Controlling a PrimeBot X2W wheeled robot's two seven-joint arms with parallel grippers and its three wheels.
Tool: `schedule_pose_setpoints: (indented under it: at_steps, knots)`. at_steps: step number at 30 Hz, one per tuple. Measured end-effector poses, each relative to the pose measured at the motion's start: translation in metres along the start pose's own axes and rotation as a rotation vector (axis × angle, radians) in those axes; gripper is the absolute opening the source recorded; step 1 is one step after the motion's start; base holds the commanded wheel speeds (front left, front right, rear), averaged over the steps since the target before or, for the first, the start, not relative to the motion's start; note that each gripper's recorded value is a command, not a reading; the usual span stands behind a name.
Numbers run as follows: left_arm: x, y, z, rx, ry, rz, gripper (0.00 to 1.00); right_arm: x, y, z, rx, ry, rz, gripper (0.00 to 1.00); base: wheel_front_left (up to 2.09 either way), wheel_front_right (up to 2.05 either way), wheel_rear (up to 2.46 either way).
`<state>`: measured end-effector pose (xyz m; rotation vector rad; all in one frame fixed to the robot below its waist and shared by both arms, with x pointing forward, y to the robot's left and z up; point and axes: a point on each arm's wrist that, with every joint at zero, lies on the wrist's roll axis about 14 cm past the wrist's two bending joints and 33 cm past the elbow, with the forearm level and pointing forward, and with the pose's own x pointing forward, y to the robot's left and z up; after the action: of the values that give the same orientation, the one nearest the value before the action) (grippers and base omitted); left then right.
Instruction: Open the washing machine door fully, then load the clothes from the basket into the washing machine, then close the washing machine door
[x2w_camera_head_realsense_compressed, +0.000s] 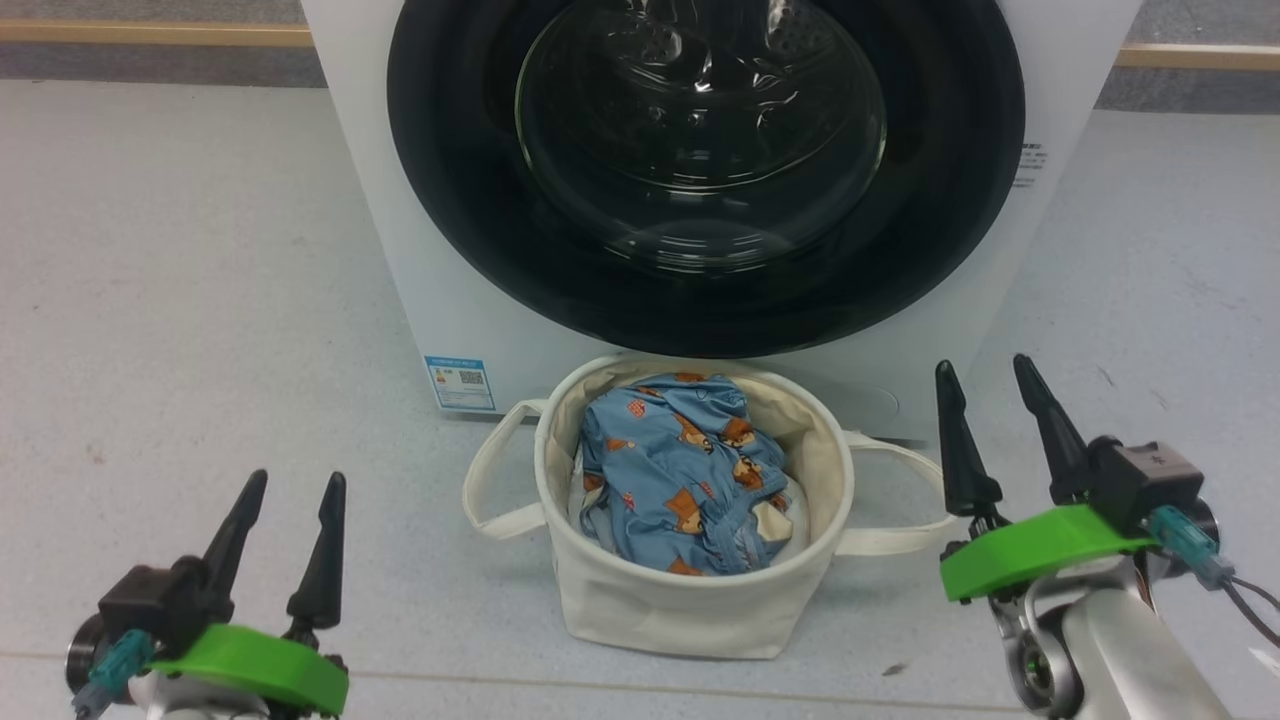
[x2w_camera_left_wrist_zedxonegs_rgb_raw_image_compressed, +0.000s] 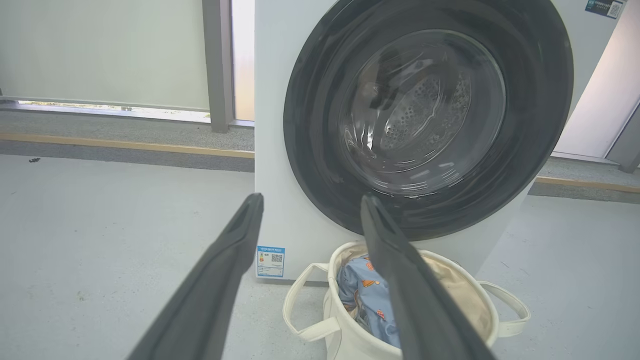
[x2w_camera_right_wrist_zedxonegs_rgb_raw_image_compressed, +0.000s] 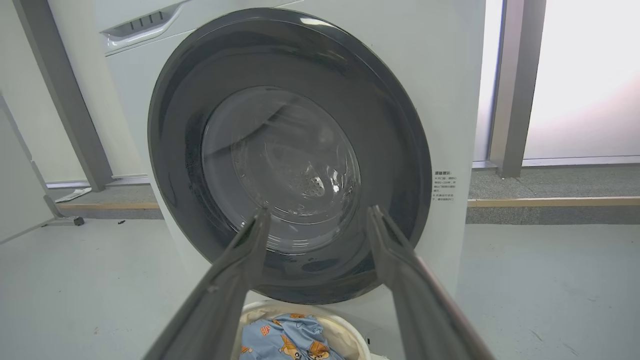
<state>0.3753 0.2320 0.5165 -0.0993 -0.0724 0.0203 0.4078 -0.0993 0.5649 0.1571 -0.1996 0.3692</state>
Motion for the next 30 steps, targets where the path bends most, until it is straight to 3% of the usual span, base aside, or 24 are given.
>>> schedule_pose_setpoints:
  at_steps: [11,24,30]
  knots:
    - [0.0028,0.001,0.008,0.094,-0.03,-0.018,1.0,0.0045,0.0074,0.0037,-0.114,-0.01,0.035,1.0,0.0,0.0,0.0]
    - [0.0029,0.0037,0.0074,0.089,-0.027,-0.009,1.0,0.0043,0.006,0.0049,-0.115,-0.013,0.03,1.0,0.0,0.0,0.0]
    - [0.0041,0.0051,0.0075,0.032,-0.032,0.004,1.0,0.0031,-0.0002,0.0055,-0.115,-0.013,0.011,1.0,0.0,0.0,0.0]
